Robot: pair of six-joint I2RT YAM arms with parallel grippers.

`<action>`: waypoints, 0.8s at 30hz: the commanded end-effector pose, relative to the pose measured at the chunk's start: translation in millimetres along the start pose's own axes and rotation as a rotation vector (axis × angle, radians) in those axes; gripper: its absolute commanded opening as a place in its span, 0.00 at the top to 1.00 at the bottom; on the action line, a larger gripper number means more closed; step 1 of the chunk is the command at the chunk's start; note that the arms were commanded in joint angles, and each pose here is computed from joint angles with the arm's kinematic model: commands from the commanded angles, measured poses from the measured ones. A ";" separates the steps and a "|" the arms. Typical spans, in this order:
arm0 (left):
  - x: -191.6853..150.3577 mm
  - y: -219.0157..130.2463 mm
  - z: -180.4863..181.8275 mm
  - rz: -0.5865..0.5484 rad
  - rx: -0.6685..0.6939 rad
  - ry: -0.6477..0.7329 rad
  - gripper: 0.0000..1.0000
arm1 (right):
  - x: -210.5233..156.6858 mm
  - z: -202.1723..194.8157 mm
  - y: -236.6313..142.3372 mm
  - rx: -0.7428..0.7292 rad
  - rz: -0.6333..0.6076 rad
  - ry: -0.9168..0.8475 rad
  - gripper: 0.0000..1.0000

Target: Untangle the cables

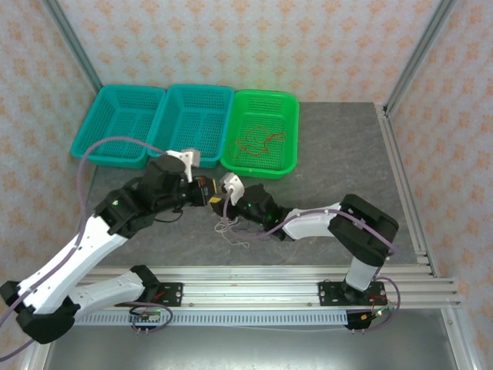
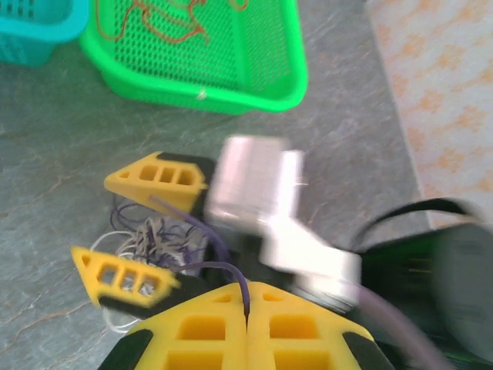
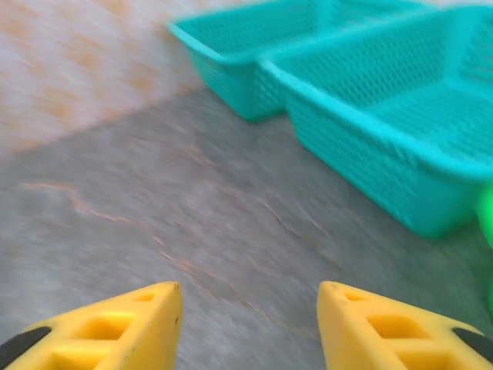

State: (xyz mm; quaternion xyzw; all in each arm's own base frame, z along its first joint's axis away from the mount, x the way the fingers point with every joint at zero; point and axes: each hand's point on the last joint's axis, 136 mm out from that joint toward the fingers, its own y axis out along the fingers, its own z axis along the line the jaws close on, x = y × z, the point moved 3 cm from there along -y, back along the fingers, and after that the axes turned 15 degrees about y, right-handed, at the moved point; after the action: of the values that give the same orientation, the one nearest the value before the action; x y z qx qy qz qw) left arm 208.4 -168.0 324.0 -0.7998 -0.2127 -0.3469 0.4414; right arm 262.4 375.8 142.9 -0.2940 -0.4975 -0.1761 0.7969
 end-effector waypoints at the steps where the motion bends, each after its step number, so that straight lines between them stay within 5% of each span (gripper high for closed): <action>1: 43.0 -58.7 1.7 -0.255 0.021 0.031 1.00 | -19.9 -54.3 -16.6 -0.330 -0.014 0.120 0.48; 4: 45.2 -81.6 18.0 -0.317 0.112 0.051 1.00 | -31.6 -73.7 -35.6 -0.411 0.003 0.167 0.62; 8: 26.4 -81.3 50.6 -0.269 0.292 0.024 1.00 | -32.3 -87.6 -61.3 -0.415 -0.001 0.247 0.98; 11: -0.9 -58.9 70.2 -0.183 0.368 0.003 1.00 | -22.2 -89.5 -78.7 -0.389 0.001 0.262 1.00; 16: -55.5 4.0 81.1 -0.089 0.279 -0.033 1.00 | 7.4 -73.8 -100.0 -0.321 -0.001 0.126 1.00; 20: -79.6 44.3 71.5 -0.099 0.111 0.009 0.85 | 24.0 -60.5 -110.0 -0.268 0.040 0.030 1.00; 24: -79.3 47.9 53.1 -0.099 -0.012 0.129 0.53 | 30.8 -49.6 -113.8 -0.225 0.093 -0.001 1.00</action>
State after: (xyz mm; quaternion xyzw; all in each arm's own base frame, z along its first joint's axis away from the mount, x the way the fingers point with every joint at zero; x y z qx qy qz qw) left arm 195.1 -123.6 169.7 -0.7579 -0.2056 -0.3207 0.5296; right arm 252.2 255.5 183.0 -0.3937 -0.4440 -0.2419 0.7677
